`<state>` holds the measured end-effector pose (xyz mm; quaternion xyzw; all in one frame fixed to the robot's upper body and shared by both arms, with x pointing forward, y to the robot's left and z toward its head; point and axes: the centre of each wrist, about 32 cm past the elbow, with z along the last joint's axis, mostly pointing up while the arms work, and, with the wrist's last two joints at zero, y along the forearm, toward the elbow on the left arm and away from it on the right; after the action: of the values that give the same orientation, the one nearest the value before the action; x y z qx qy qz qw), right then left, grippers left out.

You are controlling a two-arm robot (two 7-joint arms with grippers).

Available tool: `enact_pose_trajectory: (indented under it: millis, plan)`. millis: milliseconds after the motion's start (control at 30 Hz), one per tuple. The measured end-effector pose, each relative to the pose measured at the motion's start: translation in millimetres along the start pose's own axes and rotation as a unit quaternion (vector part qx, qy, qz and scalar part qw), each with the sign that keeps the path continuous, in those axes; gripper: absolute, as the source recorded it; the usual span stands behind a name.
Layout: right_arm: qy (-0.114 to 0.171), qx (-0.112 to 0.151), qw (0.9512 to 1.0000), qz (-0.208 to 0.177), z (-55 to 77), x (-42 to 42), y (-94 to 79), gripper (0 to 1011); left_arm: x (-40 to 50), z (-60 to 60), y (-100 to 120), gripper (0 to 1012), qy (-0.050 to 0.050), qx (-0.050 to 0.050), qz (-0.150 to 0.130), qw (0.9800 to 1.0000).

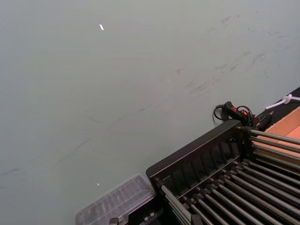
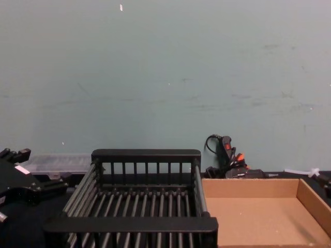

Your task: Pick up the white tape and place it into the black box , Pick up the silver tape and place it into the brown box.

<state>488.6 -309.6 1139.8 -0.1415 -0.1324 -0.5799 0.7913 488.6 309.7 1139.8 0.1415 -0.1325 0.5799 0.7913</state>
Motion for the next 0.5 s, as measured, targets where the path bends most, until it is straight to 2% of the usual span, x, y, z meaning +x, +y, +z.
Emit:
enact_pose_trajectory:
  millis: [500]
  plan:
    - [0.000, 0.000, 1.0000, 0.000, 0.0, 0.0, 0.0, 1002, 0.0, 0.0, 0.0, 1001, 0.000, 0.000, 0.000, 1.0000]
